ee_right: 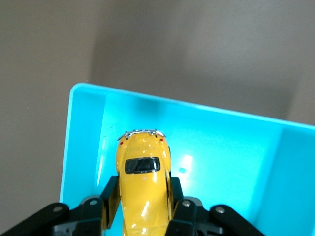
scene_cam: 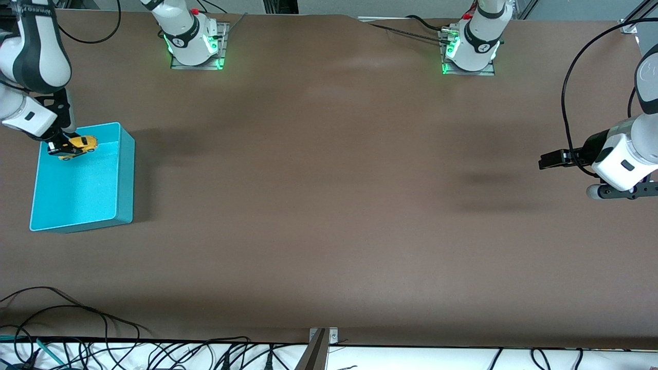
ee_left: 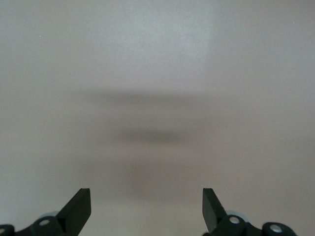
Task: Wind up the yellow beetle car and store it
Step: 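Lift the car with the right gripper and lower it into the teal box, then open the right gripper to drop the car in the box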
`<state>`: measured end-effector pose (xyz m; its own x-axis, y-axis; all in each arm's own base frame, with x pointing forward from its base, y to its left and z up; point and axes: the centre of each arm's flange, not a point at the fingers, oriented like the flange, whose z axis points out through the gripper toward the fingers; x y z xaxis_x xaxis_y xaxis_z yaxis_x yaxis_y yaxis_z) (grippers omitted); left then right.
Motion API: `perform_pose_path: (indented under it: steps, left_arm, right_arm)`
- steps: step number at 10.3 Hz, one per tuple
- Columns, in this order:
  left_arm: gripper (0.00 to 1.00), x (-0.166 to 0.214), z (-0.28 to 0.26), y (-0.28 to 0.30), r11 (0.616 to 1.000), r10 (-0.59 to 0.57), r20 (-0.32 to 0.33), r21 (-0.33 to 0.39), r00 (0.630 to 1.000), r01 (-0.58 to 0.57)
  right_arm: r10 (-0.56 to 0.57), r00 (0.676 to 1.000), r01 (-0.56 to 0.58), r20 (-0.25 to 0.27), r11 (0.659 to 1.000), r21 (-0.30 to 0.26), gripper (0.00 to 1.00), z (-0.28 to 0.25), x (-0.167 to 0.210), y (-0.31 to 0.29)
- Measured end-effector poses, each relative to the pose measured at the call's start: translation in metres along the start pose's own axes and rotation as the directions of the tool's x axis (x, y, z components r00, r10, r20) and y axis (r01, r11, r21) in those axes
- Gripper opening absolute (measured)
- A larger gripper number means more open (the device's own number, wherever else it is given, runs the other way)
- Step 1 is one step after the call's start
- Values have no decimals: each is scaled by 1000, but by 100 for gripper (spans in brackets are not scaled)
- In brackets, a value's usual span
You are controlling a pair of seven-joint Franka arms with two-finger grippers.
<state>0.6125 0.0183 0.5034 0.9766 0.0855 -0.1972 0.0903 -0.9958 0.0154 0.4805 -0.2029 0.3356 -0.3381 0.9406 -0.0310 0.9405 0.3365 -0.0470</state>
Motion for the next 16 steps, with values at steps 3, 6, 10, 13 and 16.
perform_pose_path:
  steps: [3,6,10,13,16]
  left_arm:
    - [100,0,0,0,1000,1,0,0,1000,-1]
    - [100,0,0,1,1000,1,0,0,1000,-1]
    - [100,0,0,1,1000,1,0,0,1000,-1]
    - [100,0,0,1,1000,1,1,0,1000,-1]
    - [100,0,0,1,1000,1,1,0,1000,-1]
  right_arm:
    - [32,998,-29,-46,998,53,46,58,-31,-9]
    - [13,999,-10,-45,999,51,46,89,-52,2]
    - [-6,999,8,-46,999,40,46,98,-57,22]
    - [-11,998,13,-56,999,34,46,117,-53,30]
    - [9,997,-6,-78,999,35,48,133,-53,31]
